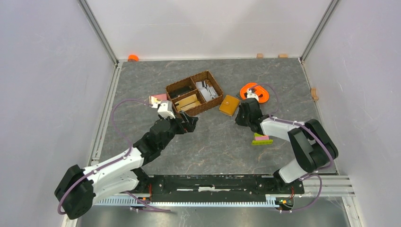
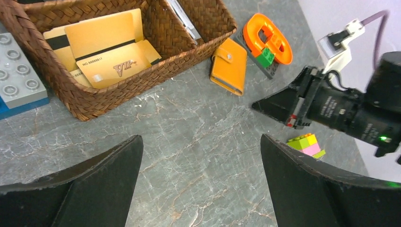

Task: Take the credit cards out of the card holder
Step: Open the card holder at the center of the board.

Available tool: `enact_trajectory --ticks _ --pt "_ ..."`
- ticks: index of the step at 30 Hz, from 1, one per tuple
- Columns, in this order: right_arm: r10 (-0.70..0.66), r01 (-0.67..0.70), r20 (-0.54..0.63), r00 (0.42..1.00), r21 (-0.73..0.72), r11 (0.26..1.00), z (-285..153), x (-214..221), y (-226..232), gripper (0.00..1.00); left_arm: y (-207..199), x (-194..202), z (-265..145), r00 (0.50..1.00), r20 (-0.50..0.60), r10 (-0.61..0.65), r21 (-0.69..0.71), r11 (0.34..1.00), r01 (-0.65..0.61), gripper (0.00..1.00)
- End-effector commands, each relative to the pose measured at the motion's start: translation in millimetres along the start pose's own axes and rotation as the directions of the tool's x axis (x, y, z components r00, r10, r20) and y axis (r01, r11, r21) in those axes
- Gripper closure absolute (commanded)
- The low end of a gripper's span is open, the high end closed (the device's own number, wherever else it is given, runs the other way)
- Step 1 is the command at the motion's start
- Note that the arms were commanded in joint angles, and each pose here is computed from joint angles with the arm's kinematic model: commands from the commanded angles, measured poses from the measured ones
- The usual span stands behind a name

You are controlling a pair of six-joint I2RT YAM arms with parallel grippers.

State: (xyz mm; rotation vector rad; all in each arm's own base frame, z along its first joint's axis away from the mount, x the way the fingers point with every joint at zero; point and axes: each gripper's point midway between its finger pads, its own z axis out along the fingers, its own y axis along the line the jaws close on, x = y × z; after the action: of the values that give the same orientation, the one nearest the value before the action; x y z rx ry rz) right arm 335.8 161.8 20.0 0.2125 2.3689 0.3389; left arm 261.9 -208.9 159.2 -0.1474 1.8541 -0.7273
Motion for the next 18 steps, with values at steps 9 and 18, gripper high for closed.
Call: enact_trajectory --ticks 9,18 --pt "-0.135 0.126 0.229 0.964 0.051 0.991 -8 -112 25 0.63 -27 -7 11 0.996 -0.026 0.088 0.087 0.993 -0.085 0.00" --pt "-0.182 0.164 0.196 0.964 0.105 0.981 44 -158 45 0.97 -31 -9 9 0.996 -0.024 0.085 0.106 0.991 -0.082 0.00"
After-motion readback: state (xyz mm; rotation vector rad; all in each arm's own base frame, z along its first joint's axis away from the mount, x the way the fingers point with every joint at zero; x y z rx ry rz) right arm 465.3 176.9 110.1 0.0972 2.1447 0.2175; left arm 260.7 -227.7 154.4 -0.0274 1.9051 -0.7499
